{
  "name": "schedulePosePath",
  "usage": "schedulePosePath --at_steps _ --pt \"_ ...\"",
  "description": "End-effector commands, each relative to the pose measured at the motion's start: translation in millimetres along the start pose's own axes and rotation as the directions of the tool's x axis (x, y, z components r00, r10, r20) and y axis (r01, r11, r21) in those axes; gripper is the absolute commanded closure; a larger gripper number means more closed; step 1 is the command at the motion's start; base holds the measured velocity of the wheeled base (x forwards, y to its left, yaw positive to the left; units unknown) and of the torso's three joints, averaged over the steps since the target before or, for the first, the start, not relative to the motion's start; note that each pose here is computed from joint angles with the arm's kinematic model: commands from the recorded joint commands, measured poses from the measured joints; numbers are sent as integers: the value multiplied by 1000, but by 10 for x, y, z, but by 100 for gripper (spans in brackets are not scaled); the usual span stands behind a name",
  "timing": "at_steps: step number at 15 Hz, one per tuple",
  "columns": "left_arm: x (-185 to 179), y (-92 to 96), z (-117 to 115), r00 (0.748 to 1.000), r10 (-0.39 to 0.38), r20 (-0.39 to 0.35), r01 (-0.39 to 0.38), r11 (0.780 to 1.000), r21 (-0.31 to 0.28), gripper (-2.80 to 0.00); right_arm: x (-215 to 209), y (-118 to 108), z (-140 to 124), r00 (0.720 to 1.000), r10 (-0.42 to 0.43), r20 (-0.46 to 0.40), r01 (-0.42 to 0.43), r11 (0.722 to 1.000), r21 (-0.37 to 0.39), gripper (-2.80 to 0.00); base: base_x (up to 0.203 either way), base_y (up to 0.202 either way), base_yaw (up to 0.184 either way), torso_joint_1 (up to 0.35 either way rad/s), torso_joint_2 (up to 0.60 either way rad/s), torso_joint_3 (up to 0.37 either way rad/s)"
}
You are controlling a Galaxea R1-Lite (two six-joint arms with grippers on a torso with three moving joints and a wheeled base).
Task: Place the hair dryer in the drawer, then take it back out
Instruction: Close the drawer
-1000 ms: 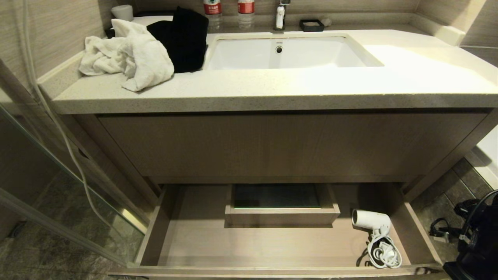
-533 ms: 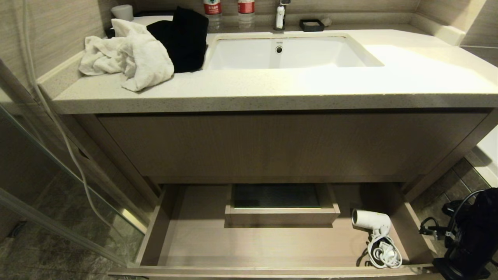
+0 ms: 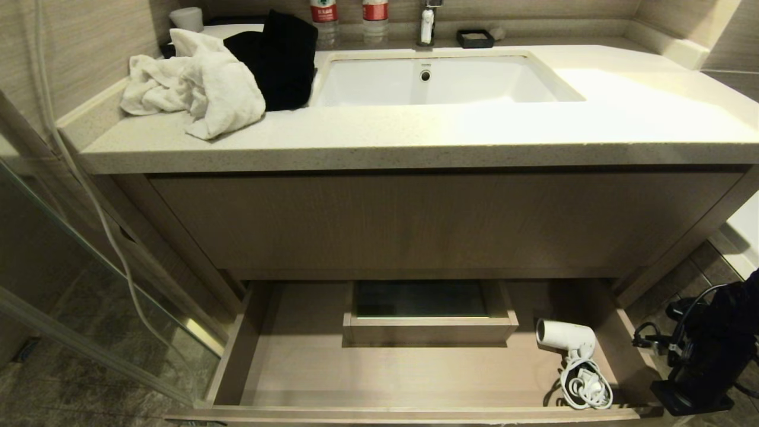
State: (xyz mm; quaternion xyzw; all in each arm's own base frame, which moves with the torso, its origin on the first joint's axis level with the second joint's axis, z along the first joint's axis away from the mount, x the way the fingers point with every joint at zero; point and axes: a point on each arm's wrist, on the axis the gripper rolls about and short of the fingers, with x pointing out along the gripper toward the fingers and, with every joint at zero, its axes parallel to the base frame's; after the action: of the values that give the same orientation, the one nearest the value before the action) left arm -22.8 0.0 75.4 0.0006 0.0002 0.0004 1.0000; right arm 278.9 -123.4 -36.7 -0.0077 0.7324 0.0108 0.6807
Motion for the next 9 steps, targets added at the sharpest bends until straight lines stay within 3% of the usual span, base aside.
schedulePosePath --at_steps 1,6,9 --pt "-1 0 0 1000 1 2 -1 1000 0 0 -9 -4 10 1000 -4 6 4 1000 0 0 0 0 0 0 0 0" --pt "-1 0 0 1000 1 2 -1 1000 0 0 -75 -58 109 991 -58 120 57 998 15 0 0 0 0 0 0 0" --pt "-1 0 0 1000 1 2 -1 1000 0 0 -135 -116 246 961 -108 255 92 993 77 0 0 0 0 0 0 0"
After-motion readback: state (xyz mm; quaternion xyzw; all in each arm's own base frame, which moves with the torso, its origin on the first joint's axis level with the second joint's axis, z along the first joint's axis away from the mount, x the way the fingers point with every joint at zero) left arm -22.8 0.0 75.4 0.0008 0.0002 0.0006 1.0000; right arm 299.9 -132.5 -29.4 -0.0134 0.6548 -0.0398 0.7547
